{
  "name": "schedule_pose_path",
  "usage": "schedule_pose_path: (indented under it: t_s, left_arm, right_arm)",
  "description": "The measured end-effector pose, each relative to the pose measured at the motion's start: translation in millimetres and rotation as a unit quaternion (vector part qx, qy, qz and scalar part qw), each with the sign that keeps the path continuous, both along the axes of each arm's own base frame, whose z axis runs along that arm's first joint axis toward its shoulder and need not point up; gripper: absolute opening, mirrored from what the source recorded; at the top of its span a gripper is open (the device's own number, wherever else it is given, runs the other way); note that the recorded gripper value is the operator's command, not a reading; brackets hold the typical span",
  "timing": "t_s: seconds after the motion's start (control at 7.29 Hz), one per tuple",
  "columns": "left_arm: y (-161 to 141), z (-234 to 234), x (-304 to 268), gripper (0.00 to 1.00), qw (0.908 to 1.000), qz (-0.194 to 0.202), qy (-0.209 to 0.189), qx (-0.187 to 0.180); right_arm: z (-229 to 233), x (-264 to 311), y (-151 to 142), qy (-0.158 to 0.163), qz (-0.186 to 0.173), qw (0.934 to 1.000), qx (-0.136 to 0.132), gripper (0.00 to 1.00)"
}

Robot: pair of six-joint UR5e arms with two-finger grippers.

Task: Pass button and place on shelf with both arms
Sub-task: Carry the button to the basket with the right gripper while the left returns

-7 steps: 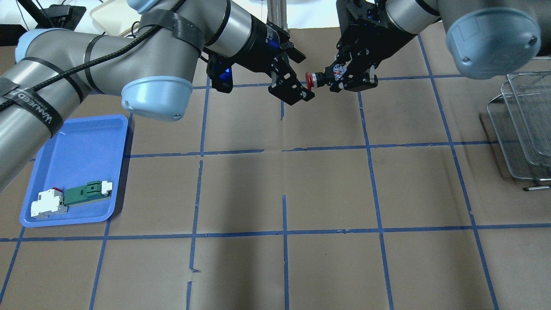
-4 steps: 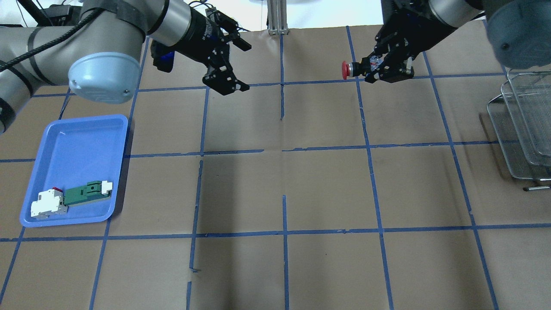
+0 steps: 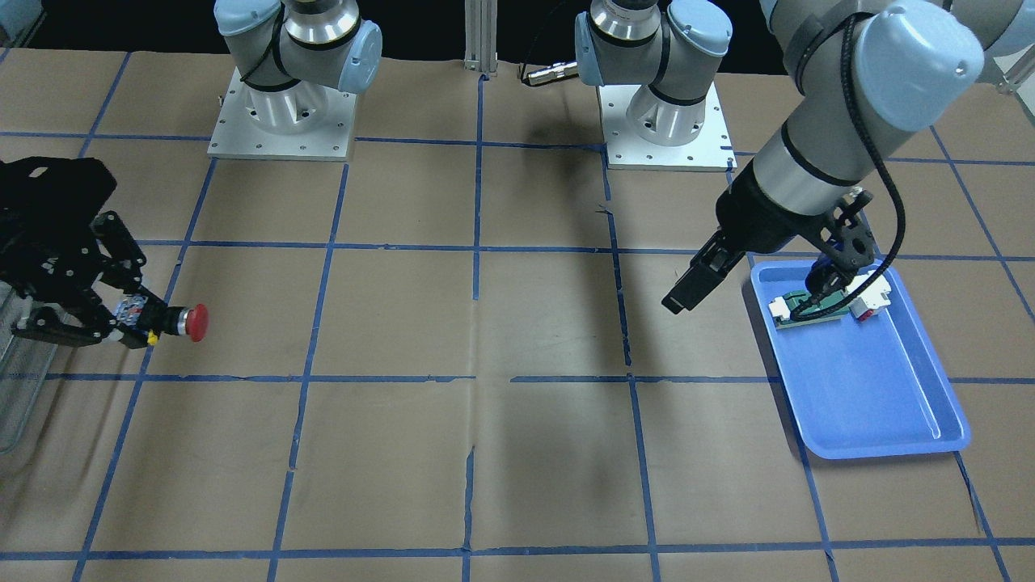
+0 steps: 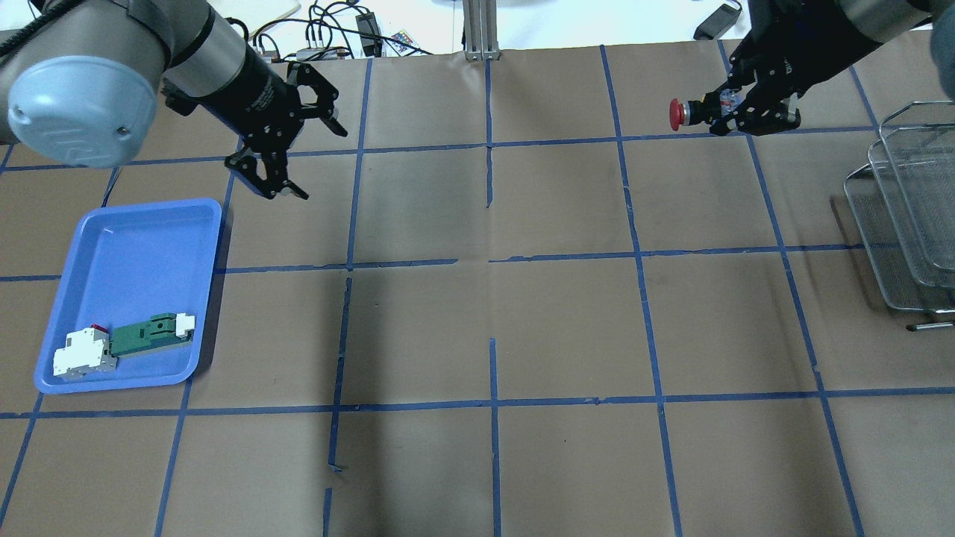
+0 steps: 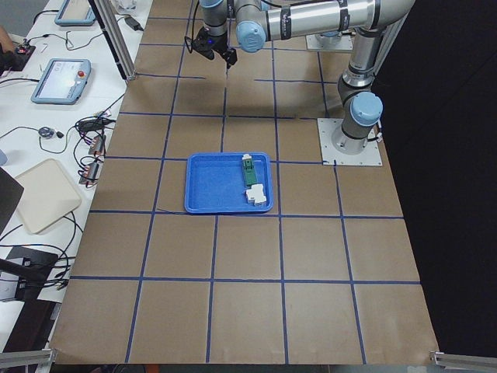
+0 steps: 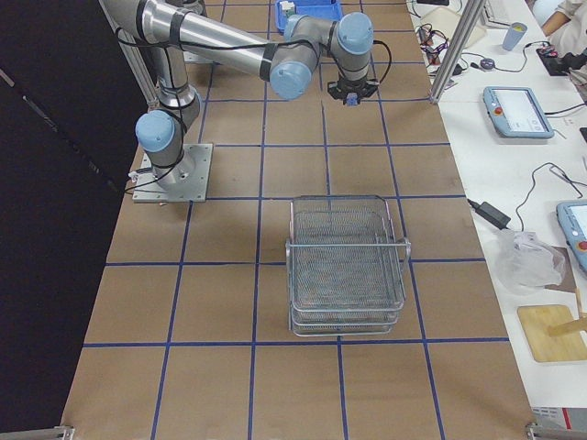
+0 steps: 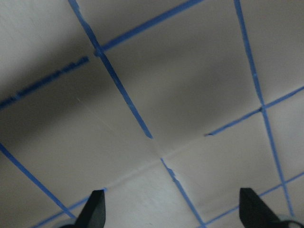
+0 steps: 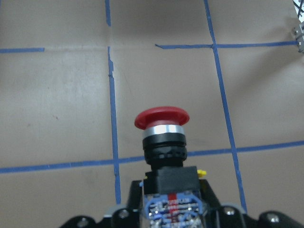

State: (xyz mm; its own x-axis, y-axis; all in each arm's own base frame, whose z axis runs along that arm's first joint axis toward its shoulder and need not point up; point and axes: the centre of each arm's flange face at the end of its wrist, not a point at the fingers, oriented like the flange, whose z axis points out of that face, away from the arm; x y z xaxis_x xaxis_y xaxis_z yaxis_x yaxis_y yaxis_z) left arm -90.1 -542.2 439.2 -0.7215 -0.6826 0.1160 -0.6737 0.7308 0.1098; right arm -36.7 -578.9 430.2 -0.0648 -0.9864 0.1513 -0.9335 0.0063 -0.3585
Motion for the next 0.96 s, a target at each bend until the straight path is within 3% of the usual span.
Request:
schedule_pose_path:
  t_s: [0.14, 0.27, 0.41, 0.69, 0.82, 0.96]
  left_arm:
    - [12, 15, 14, 1.0, 0.9969, -0.076, -0.017, -0.012]
    - [26, 29, 20, 1.0, 0.9908, -0.129, -0.04, -0.014]
    - [39, 43, 22, 1.0, 0.9849, -0.156, -0.073, -0.011]
    - [65, 65, 14, 1.0, 0.9736, -0.206, -0.097, -0.014]
    - [76, 69, 11, 1.0, 0.9645, -0.244, -0.1, -0.012]
    - [82, 70, 11, 1.0, 0.9581, -0.266, -0.105, -0.009]
  right_arm:
    - [-10, -42, -2, 0.007, 0.0, 0.9999, -0.007, 0.12]
    - [-22, -88, -4, 0.025, -0.002, 0.9995, -0.017, 0.12]
    - [-35, -136, -4, 0.055, -0.006, 0.9982, -0.024, 0.12]
    - [-51, -211, 14, 0.09, -0.034, 0.9953, -0.011, 0.12]
    - [-54, -234, 24, 0.104, -0.046, 0.9935, -0.001, 0.17]
    - [-56, -248, 30, 0.114, -0.053, 0.9921, 0.008, 0.33]
